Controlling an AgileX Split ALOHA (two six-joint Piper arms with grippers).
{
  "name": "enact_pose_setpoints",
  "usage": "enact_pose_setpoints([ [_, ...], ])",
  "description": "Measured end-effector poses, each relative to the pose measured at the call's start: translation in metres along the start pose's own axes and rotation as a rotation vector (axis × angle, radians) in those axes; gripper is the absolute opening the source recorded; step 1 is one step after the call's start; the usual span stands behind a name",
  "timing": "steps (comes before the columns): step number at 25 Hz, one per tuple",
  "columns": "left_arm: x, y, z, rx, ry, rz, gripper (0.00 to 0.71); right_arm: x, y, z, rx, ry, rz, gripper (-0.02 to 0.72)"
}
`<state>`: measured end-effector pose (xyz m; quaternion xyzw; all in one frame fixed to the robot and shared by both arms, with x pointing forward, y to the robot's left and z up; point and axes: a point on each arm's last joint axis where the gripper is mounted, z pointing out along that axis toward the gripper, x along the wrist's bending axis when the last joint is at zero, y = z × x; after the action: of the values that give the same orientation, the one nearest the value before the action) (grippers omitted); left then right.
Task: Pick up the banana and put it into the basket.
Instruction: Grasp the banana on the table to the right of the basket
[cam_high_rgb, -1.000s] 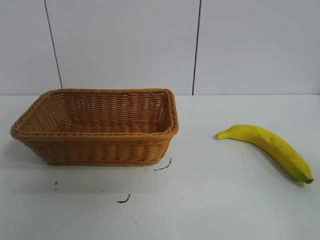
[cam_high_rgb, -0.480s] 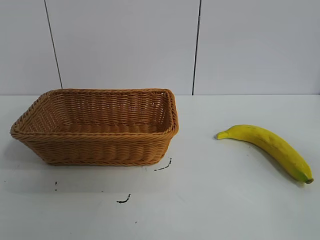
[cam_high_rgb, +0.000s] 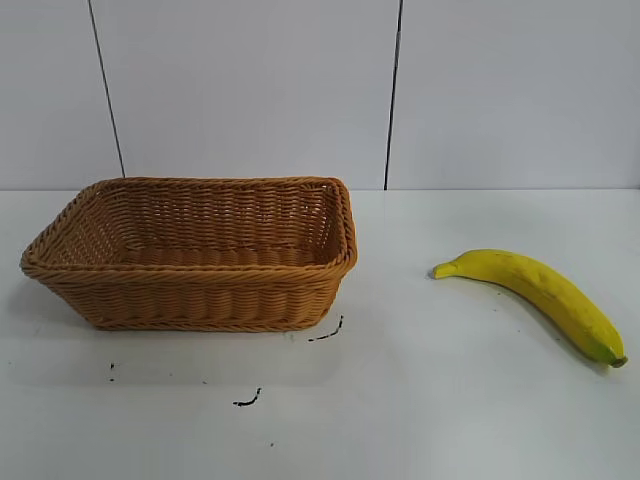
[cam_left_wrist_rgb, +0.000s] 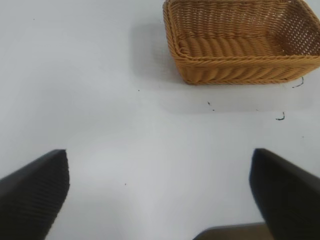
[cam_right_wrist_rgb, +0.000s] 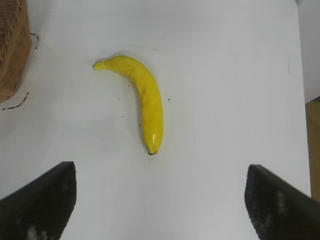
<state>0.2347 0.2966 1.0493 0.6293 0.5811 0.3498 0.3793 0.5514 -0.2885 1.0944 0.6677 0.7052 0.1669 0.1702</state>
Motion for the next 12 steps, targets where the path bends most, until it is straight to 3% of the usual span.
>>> enact_pose_setpoints([
  [6, 0.0, 0.0, 0.0, 0.0, 0.0, 0.0, 0.695, 0.0, 0.03, 0.052, 0.12, 0.014, -0.055, 0.656],
  [12, 0.0, 0.0, 0.0, 0.0, 0.0, 0.0, 0.695, 0.005, 0.042, 0.079, 0.174, 0.035, -0.227, 0.656],
])
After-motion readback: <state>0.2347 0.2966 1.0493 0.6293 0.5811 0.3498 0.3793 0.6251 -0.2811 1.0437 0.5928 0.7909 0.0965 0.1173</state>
